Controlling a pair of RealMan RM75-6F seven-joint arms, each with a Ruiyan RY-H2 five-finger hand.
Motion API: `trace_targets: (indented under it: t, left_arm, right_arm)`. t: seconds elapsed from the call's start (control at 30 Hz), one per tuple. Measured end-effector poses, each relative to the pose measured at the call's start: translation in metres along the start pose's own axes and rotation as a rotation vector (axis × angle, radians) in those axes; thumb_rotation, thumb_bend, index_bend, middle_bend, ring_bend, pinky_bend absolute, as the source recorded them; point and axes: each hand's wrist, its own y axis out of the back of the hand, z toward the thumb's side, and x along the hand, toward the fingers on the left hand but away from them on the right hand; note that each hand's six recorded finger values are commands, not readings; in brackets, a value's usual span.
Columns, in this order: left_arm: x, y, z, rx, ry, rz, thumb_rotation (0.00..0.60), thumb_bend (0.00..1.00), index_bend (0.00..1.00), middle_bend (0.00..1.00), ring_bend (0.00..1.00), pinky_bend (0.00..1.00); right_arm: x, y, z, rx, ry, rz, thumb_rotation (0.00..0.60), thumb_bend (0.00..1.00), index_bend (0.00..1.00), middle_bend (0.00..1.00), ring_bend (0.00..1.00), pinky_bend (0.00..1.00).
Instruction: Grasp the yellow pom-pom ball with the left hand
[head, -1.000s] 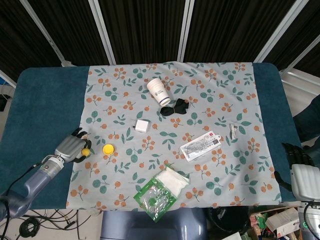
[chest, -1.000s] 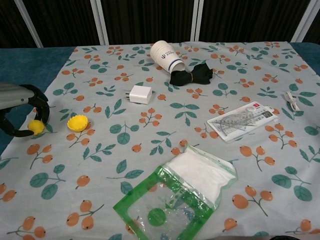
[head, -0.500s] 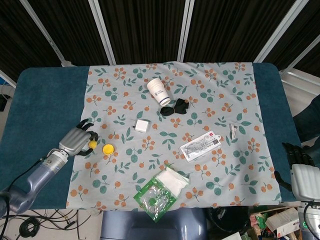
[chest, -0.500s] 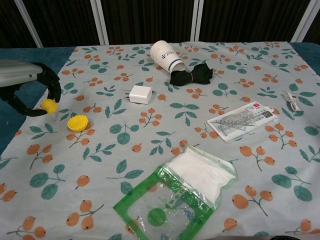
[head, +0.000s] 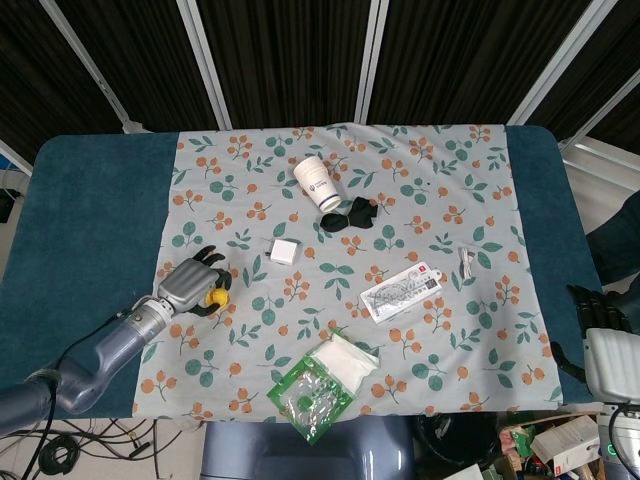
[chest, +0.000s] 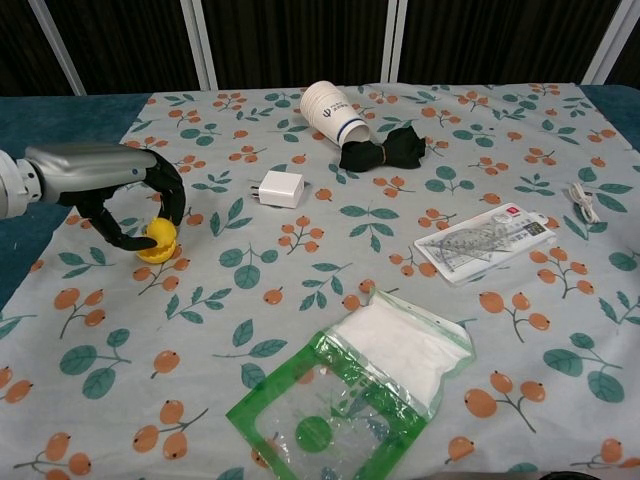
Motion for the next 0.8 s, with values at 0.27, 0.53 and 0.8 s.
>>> trace_targets:
  t: [0.27, 0.53, 0.8]
  left_arm:
    - [-0.0054, 0.0037, 0.0026, -0.003, -0.013, 0.019, 0.600, 0.35, 0.44, 0.46, 0.11, 0.01]
    - [-0.0089, 0.0025, -0.0041, 0.030, 0.001, 0.012, 0.600, 0.35, 0.43, 0.45, 0.11, 0.01]
    - [-0.0075, 0.0010, -0.0009, 0.019, -0.010, 0.008, 0.600, 0.32, 0.38, 0.39, 0.10, 0.01]
  right_arm:
    - [-0.0001, -0.0003, 0.0008, 0.000, 0.003, -0.002, 0.600, 0.22, 0.11, 0.11, 0.10, 0.20]
    - [-0.0003, -0.0003, 0.0013, 0.000, 0.003, -0.003, 0.600, 0.22, 0.11, 0.11, 0.10, 0.20]
    - [-0.0005, 0.0000, 0.0012, 0.000, 0.002, -0.005, 0.600, 0.22, 0.11, 0.11, 0.10, 0.20]
